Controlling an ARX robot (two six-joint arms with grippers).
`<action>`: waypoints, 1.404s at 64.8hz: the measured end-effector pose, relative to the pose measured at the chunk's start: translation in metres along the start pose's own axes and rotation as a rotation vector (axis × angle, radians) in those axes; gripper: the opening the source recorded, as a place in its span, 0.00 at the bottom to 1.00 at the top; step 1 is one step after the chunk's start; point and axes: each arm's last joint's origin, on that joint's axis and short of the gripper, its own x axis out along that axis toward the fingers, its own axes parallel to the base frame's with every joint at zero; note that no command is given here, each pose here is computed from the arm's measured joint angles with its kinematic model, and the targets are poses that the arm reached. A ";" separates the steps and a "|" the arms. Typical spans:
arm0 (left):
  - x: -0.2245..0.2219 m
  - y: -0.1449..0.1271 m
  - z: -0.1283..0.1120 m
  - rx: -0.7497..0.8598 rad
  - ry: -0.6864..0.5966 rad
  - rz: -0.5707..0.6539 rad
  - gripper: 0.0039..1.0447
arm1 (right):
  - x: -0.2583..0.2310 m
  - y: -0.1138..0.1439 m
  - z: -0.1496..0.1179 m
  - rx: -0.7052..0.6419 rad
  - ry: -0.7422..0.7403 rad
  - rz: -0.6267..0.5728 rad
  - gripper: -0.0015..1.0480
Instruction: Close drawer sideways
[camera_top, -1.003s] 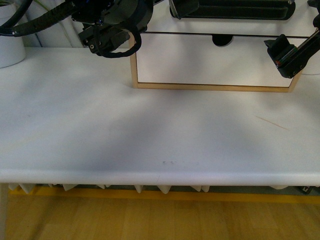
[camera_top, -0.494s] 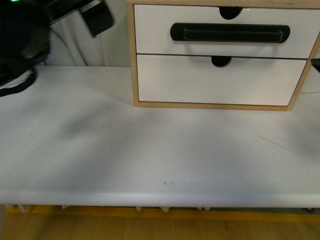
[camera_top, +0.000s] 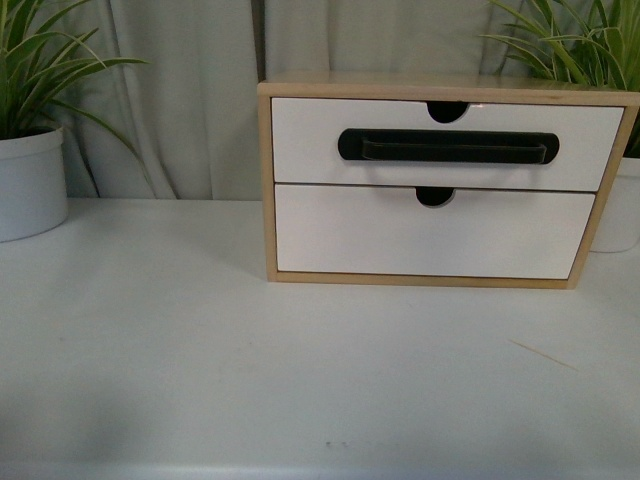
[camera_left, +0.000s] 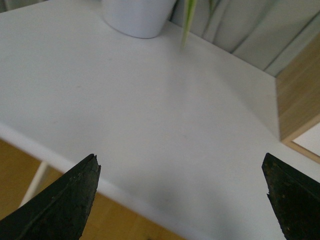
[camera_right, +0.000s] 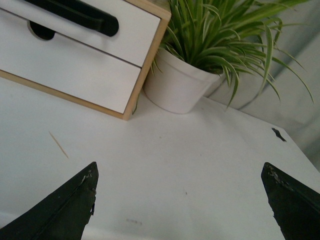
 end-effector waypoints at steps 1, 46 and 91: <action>-0.001 0.002 -0.002 0.005 0.000 0.009 0.95 | -0.004 0.001 -0.003 0.003 -0.001 -0.010 0.91; -0.013 0.036 -0.013 0.341 -0.174 -0.348 0.18 | -0.023 0.028 -0.011 0.403 -0.056 0.026 0.10; -0.027 0.047 -0.023 0.350 -0.196 -0.344 0.04 | -0.043 0.035 -0.027 0.408 -0.063 0.026 0.01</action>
